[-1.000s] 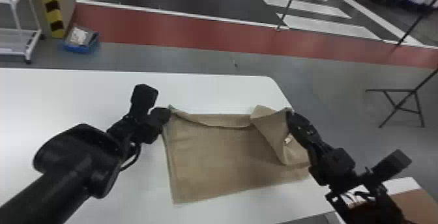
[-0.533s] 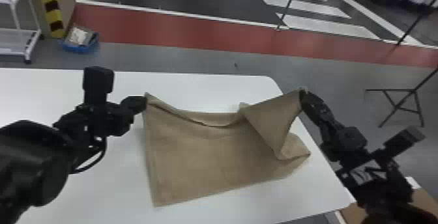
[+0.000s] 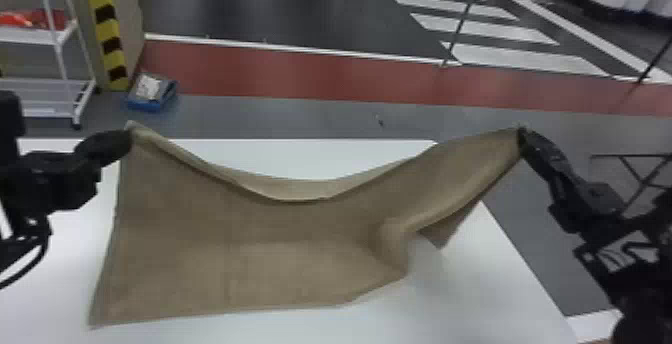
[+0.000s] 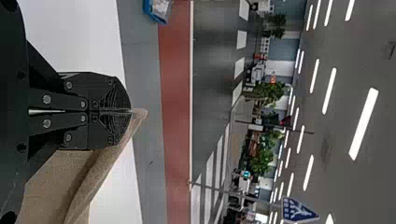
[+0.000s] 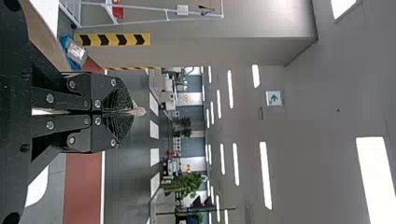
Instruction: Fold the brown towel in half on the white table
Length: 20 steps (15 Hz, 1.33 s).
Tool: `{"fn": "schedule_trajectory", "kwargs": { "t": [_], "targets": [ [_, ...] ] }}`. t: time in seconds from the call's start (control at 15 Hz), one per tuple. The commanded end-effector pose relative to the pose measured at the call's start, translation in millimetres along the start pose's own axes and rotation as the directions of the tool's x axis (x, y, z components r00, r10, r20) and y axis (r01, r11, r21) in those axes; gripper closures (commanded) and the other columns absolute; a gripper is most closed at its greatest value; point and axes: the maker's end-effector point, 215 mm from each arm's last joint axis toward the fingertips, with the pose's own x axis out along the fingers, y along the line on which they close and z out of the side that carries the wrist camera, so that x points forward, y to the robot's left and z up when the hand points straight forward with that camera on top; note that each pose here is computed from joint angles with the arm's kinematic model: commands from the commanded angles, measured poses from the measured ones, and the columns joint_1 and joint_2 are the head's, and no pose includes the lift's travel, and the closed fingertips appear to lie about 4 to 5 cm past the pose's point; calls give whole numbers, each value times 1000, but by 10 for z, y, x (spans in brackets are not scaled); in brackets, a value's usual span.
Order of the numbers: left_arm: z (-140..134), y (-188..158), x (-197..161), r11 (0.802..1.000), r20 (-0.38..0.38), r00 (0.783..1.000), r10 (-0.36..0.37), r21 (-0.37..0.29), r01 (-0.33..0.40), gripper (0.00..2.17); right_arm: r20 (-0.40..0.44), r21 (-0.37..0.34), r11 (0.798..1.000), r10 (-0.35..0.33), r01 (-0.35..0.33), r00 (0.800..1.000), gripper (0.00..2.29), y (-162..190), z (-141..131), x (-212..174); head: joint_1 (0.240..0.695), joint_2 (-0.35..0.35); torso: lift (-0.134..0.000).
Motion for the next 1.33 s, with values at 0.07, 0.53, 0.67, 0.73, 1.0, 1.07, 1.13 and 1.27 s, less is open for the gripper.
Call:
{"fn": "schedule_trajectory", "kwargs": {
  "t": [0.07, 0.53, 0.67, 0.73, 1.0, 1.07, 1.13, 1.27],
  "targets": [
    [346, 541, -281, 997, 55, 996, 65, -55, -62, 1352, 1, 16, 999, -38, 38, 999, 1116, -209, -20, 27, 592, -241, -123],
    [570, 924, -519, 990, 95, 990, 108, -99, -98, 1352, 0, 56, 994, -95, 95, 995, 1116, -548, -34, 171, 566, -211, -123],
    [573, 1035, -472, 988, 89, 989, 120, -106, -110, 1352, -3, 80, 994, -75, 75, 997, 1116, -490, -99, 373, 564, -204, -123],
    [586, 1092, -440, 987, 93, 988, 127, -113, -116, 1352, 1, 95, 993, -71, 71, 997, 1116, -475, -110, 445, 562, -198, -123],
    [863, 1278, -206, 981, 133, 983, 128, -161, -106, 1352, 24, 160, 987, -38, 34, 999, 1116, -282, -149, 836, 538, -153, -123],
    [935, 1277, -107, 982, 136, 984, 118, -163, -95, 1352, 22, 174, 984, -26, 22, 999, 1116, -224, -192, 962, 529, -144, -123],
    [1002, 1268, 13, 985, 137, 984, 113, -146, -92, 1352, 22, 179, 984, -17, 13, 1000, 1116, -190, -196, 1101, 521, -136, -123],
    [1328, 1352, 269, 988, 186, 976, 116, -121, -94, 1352, 18, 206, 979, -11, 7, 1000, 1116, -192, -247, 1436, 489, -118, -123]
  ]
}}
